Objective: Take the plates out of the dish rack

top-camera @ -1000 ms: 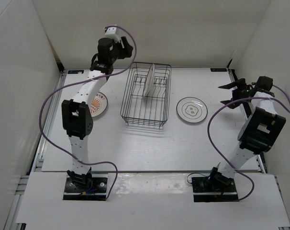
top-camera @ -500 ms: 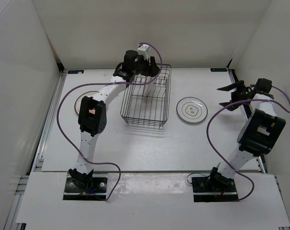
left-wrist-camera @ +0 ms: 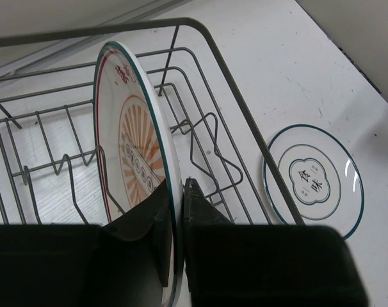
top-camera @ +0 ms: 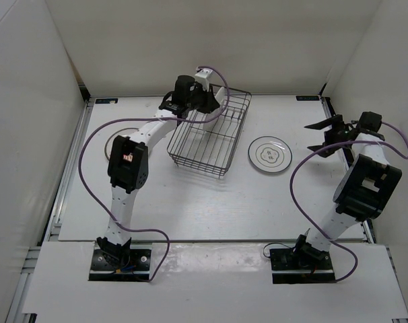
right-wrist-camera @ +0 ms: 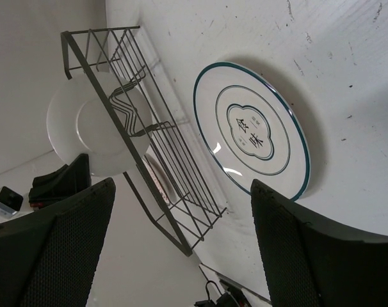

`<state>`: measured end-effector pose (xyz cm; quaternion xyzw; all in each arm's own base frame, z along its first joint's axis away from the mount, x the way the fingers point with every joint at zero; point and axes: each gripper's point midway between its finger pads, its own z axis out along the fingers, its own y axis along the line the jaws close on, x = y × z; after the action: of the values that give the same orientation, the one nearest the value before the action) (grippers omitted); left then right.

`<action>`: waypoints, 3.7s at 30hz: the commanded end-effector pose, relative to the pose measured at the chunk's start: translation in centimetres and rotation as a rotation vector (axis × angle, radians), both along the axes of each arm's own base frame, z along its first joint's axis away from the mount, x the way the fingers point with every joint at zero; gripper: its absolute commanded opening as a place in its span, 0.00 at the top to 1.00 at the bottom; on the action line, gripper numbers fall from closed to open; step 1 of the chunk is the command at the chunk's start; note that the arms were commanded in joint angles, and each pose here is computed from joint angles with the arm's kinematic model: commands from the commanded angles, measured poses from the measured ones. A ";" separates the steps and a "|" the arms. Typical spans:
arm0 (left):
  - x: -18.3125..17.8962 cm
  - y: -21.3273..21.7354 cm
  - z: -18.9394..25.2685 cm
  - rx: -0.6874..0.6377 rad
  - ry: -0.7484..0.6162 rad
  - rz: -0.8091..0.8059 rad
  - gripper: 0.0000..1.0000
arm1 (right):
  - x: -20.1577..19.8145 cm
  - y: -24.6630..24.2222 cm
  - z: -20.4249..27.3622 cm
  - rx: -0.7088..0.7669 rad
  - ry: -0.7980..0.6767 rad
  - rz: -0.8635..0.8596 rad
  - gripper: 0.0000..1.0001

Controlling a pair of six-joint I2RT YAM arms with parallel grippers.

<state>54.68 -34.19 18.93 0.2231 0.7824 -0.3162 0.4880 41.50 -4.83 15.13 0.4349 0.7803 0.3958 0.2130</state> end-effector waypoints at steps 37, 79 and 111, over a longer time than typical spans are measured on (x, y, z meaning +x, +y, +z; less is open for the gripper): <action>-4.4 24.1 10.0 0.742 -0.396 0.790 1.00 | 0.6 -1.2 -1.8 0.055 0.044 -0.053 0.12; -6.4 28.1 1.0 0.687 0.044 0.942 0.00 | 0.0 -3.7 -2.6 0.041 0.049 -0.084 0.12; -6.1 12.5 -6.7 0.101 0.372 0.290 0.61 | -0.7 -4.2 -2.0 0.018 0.036 -0.090 0.12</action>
<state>50.17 -20.13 11.64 0.0671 0.8981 -0.2121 0.3795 41.18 -7.18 12.14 0.4611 0.7706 0.3943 0.1953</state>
